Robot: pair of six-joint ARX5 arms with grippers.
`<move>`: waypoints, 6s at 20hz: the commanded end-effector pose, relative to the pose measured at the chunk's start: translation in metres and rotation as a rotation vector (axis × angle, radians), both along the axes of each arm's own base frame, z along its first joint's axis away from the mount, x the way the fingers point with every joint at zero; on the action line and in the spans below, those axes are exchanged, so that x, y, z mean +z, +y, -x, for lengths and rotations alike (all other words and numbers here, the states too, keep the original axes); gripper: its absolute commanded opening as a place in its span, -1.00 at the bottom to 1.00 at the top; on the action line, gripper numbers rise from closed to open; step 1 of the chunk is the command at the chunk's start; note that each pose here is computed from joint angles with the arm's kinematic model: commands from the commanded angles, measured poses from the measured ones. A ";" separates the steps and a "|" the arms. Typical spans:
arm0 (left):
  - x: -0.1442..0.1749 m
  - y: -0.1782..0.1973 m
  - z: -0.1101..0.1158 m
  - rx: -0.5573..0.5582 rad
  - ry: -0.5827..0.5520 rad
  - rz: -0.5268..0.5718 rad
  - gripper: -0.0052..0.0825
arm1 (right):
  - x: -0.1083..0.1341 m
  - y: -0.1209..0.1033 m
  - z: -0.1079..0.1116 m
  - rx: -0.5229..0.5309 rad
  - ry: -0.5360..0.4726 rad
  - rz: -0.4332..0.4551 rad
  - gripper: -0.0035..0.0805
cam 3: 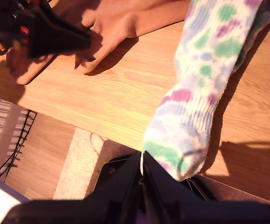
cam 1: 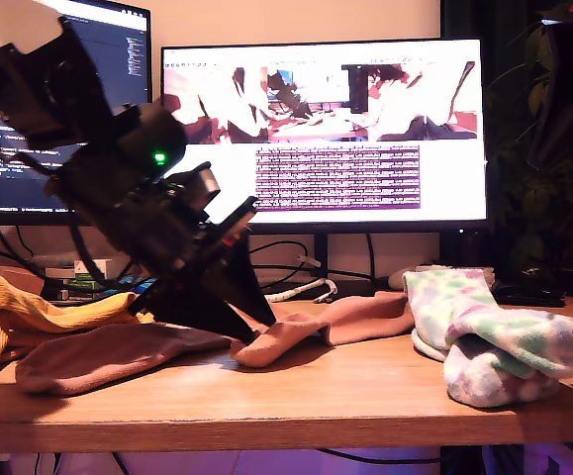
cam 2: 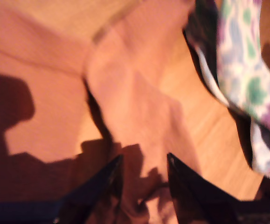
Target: Pair up the socks based on colour and pattern, by placing them on top of one another
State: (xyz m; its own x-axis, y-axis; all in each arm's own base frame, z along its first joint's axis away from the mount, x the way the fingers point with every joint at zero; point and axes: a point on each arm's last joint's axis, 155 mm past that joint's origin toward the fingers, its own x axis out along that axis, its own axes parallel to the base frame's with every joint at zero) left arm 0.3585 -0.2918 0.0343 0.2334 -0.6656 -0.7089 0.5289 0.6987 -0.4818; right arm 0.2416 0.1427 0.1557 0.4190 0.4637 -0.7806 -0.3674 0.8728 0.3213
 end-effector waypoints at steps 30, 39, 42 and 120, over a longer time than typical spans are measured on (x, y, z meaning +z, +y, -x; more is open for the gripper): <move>0.006 -0.022 0.028 -0.065 -0.024 -0.105 -0.93 | 0.007 0.003 -0.005 0.029 -0.048 0.002 -0.94; 0.038 -0.018 0.024 -0.044 -0.079 -0.094 -0.89 | 0.007 0.003 -0.005 0.036 -0.051 0.005 -0.94; 0.029 -0.015 0.012 -0.003 -0.104 -0.123 -0.02 | 0.008 0.003 -0.006 0.042 -0.057 0.009 -0.94; 0.042 0.131 0.004 0.037 0.190 -0.577 -0.22 | 0.014 0.007 -0.012 0.095 -0.121 0.018 -0.94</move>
State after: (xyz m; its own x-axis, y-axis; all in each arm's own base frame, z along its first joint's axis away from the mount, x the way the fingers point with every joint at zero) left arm 0.3513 -0.1580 0.0702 0.0664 -0.1509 -0.9863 0.4270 0.8977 -0.1086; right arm 0.2525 0.1470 0.1646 0.4612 0.4815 -0.7452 -0.4711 0.8446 0.2542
